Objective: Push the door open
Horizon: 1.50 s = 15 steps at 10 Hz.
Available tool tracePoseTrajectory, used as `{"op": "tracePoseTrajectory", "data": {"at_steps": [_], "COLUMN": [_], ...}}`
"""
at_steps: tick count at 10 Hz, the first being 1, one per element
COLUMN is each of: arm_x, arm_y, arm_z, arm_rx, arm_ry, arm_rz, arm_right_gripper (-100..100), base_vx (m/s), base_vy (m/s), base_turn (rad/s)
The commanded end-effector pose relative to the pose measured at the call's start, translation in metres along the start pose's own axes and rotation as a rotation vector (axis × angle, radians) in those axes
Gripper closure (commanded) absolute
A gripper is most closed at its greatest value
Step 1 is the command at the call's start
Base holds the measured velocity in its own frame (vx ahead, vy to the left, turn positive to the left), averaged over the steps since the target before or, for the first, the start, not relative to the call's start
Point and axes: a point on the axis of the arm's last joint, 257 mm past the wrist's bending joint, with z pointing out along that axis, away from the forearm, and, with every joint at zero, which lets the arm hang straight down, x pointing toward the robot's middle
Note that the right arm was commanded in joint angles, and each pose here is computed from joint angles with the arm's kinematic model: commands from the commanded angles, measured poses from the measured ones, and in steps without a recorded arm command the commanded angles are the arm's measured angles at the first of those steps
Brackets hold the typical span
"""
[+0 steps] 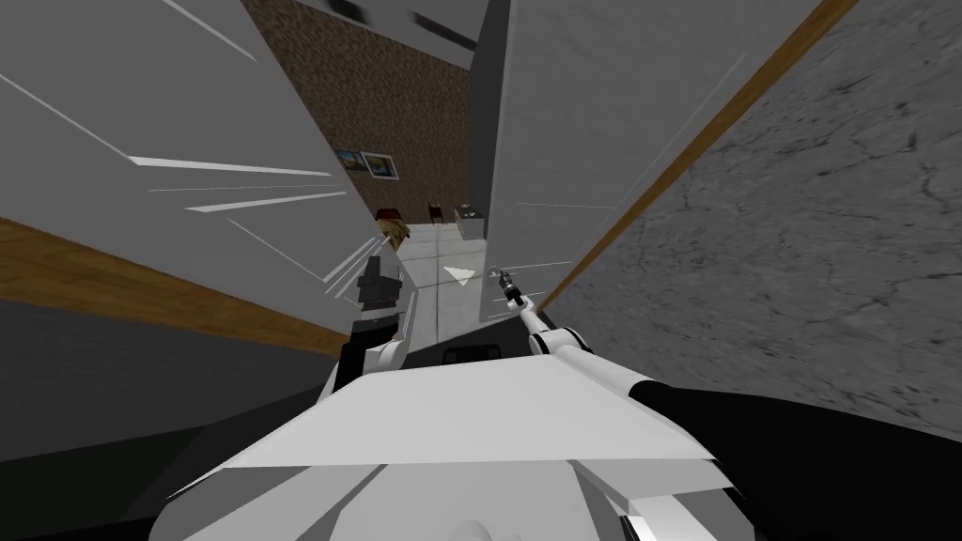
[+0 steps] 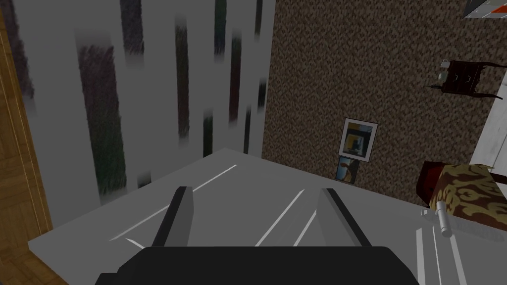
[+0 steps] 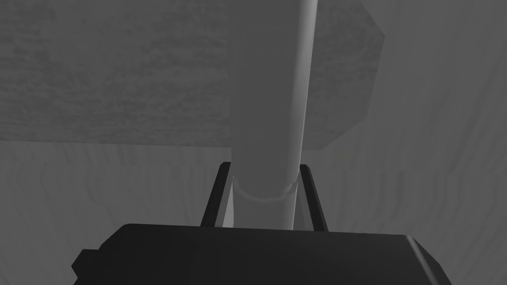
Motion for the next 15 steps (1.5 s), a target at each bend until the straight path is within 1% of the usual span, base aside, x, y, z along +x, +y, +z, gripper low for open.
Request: {"op": "tracePoseTrajectory", "data": {"at_steps": [1, 4, 5, 7, 8, 9, 10, 11, 12, 13, 14, 15], "arm_x": [-0.017, -0.04, -0.044, -0.061, -0.061, -0.074, -0.083, -0.087, -0.095, -0.095, -0.107, -0.111], "arm_y": [0.004, 0.003, 0.003, 0.003, 0.003, 0.002, 0.002, 0.002, 0.002, 0.002, 0.001, 0.001], "arm_z": [-0.0008, -0.0053, -0.0062, -0.0101, -0.0101, -0.0135, -0.0159, -0.0171, -0.0197, -0.0197, -0.0235, -0.0248], "arm_rx": [-0.005, -0.003, -0.002, -0.001, -0.001, 0.001, 0.002, 0.002, 0.004, 0.004, 0.005, 0.006], "arm_ry": [-0.028, -0.078, -0.087, -0.125, -0.125, -0.153, -0.172, -0.181, -0.199, -0.199, -0.225, -0.234], "arm_rz": [-0.006, -0.006, -0.006, -0.007, -0.007, -0.007, -0.007, -0.007, -0.007, -0.007, -0.007, -0.007], "arm_right_gripper": [100, 100, 100, 100, 100, 100, 100, 100, 100, 100, 100, 100], "base_vx": [0.148, 0.178, 0.169, 0.181, 0.112, 0.132, 0.169, 0.136, 0.12, 0.12, 0.16, 0.16], "base_vy": [0.105, 0.132, 0.102, 0.123, 0.096, 0.111, 0.163, 0.149, 0.142, 0.084, 0.098, 0.117], "base_turn": [-0.048, -0.059, -0.081, -0.072, -0.04, -0.025, -0.106, -0.093, -0.071, -0.034, -0.043, -0.051]}}
